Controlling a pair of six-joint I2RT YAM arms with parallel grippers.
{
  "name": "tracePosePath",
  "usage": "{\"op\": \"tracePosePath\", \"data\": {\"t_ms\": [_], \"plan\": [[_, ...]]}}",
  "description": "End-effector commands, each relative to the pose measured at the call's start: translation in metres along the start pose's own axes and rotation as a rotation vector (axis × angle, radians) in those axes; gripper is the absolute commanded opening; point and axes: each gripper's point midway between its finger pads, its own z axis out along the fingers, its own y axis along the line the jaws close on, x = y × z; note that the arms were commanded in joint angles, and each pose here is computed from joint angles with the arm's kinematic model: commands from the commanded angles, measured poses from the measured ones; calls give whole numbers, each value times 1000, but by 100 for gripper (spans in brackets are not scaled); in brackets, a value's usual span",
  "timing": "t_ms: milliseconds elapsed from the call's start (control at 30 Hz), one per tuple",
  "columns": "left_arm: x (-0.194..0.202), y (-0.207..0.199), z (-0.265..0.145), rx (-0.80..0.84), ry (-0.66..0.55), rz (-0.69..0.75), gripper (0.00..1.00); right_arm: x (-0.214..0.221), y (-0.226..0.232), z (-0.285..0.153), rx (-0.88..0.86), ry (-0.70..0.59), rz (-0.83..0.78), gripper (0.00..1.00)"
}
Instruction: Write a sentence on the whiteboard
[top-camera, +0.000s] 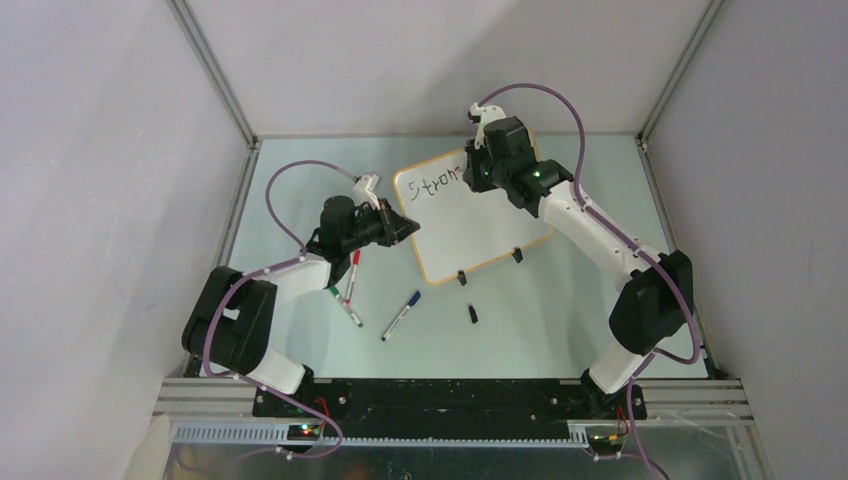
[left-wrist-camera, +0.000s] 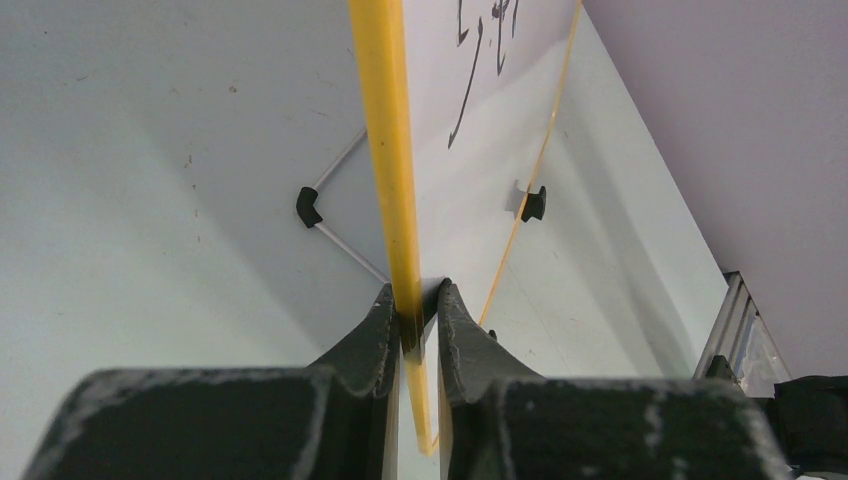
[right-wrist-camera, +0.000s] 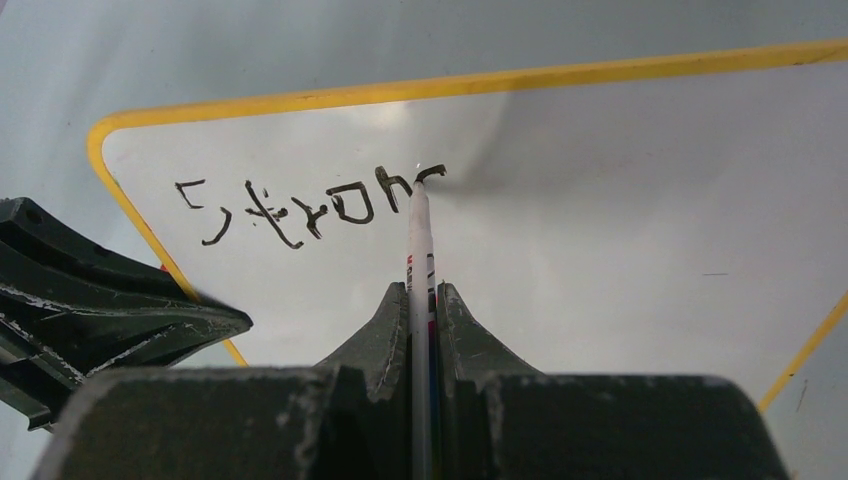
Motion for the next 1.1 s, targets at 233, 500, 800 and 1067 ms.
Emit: {"op": "tracePosePath", "data": {"t_ms": [233, 500, 800, 1067], "plan": [[20, 19, -2, -75, 58, 57, 0, 5, -9, -5, 42, 17, -16, 0], [20, 19, -2, -75, 58, 58, 0, 0, -18, -6, 71, 4, 1, 0], [21, 20, -2, -78, 59, 58, 0, -12, -16, -2, 67, -19, 15, 0], [21, 19, -1, -75, 60, 57, 0, -21, -12, 0, 53, -30, 16, 0]]}}
